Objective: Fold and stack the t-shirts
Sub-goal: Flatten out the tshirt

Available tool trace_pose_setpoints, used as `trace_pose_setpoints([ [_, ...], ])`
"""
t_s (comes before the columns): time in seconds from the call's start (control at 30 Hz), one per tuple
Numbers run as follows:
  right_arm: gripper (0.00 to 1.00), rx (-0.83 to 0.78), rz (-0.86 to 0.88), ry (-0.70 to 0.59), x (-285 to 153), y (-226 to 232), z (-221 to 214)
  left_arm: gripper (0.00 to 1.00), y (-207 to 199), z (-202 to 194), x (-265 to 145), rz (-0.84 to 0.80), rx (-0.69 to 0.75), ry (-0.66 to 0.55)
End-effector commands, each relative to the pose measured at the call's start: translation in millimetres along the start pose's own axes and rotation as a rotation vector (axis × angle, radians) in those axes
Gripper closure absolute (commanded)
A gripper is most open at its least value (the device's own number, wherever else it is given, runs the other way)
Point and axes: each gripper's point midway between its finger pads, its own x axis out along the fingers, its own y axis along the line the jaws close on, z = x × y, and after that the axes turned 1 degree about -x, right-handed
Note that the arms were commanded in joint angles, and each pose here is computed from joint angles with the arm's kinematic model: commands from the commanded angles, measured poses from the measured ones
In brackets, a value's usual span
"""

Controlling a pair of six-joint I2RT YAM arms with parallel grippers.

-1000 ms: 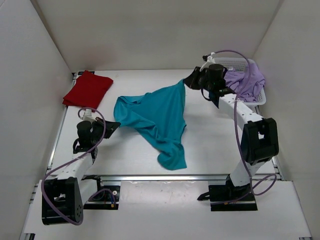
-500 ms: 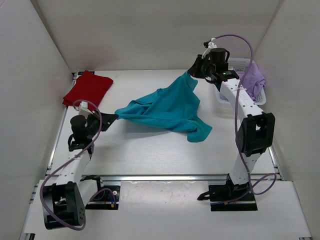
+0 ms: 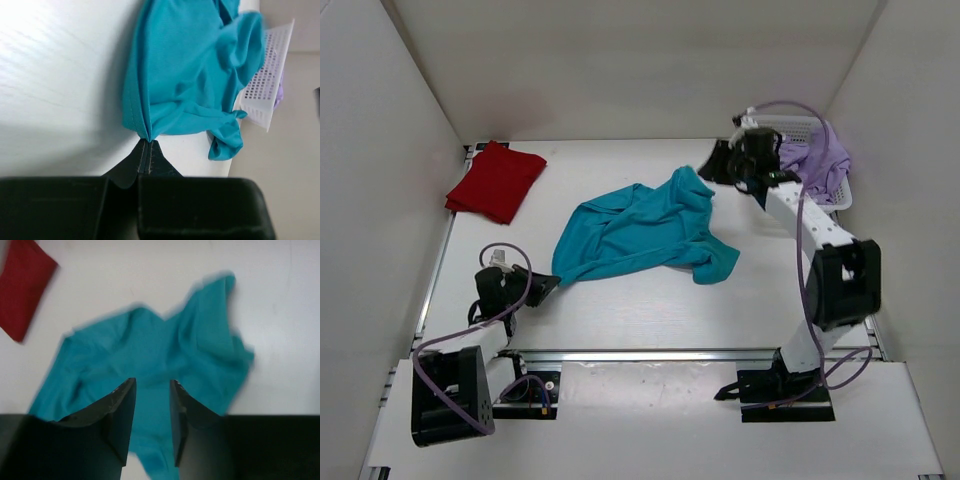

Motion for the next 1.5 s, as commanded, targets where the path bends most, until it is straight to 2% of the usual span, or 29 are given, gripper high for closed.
trace_pose_setpoints([
  [0.0,0.74,0.090,-0.037,-0.044,-35,-18,-31,1.00,-27,11,1,-0.082,0.098,-0.062],
  [0.03,0.80,0.119,-0.059,-0.056,-45,-26,-48,1.00,-34,11,1,-0.090,0.122,-0.069],
  [0.07,0.90,0.160,-0.081,-0.026,-53,-36,-78,1.00,-34,11,0,-0.075,0.147,-0.073],
  [0.13,0.96,0.180,-0.106,-0.025,-62,-49,-103,1.00,-41,9,-1,-0.080,0.215,-0.075],
  [0.17,0.91,0.203,-0.143,0.009,-68,-62,-128,1.00,-45,6,-1,-0.090,0.218,-0.056],
  [0.23,0.77,0.232,-0.180,0.027,-71,-76,-146,1.00,-40,3,1,-0.073,0.207,-0.042],
  [0.27,0.67,0.268,-0.203,0.043,-72,-88,-160,1.00,-39,1,1,-0.082,0.206,-0.039],
  [0.3,0.62,0.290,-0.219,0.060,-73,-96,-171,1.00,-42,1,1,-0.098,0.201,-0.038],
  [0.47,0.61,0.319,-0.298,0.134,-65,-122,-206,1.00,-51,3,1,-0.121,0.194,-0.044],
  [0.6,0.63,0.319,-0.314,0.143,-53,-125,-207,1.00,-58,3,1,-0.143,0.197,-0.042],
  [0.67,0.66,0.321,-0.315,0.162,-47,-127,-213,1.00,-62,5,2,-0.149,0.204,-0.052],
  [0.7,0.74,0.335,-0.315,0.168,-44,-129,-213,1.00,-63,6,3,-0.147,0.197,-0.054],
  [0.73,0.89,0.333,-0.297,0.156,-40,-128,-209,1.00,-65,-5,5,-0.153,0.210,-0.016],
  [0.77,0.99,0.315,-0.254,0.126,-38,-120,-198,1.00,-71,-3,6,-0.163,0.210,-0.020],
  [0.83,1.00,0.277,-0.242,0.078,-39,-112,-177,1.00,-71,-1,7,-0.158,0.205,-0.021],
  [0.97,1.00,0.112,-0.166,-0.055,-60,-58,-123,1.00,-78,9,10,-0.172,0.156,-0.034],
  [1.03,1.00,0.044,-0.093,-0.078,-77,-27,-119,1.00,-77,18,11,-0.177,0.108,-0.049],
  [1.13,1.00,-0.046,0.013,-0.044,-107,15,-146,1.00,-77,20,12,-0.182,0.094,-0.036],
  [1.27,1.00,-0.051,0.056,0.155,-147,30,-232,1.00,-74,30,12,-0.178,0.078,-0.062],
  [1.33,0.98,-0.034,0.061,0.239,-162,28,-266,1.00,-73,33,11,-0.171,0.068,-0.065],
  [1.4,0.80,0.035,0.029,0.295,-176,21,-289,1.00,-73,40,9,-0.174,0.061,-0.084],
  [1.47,0.66,0.054,0.059,0.261,-181,28,-285,1.00,-71,46,6,-0.167,0.055,-0.097],
])
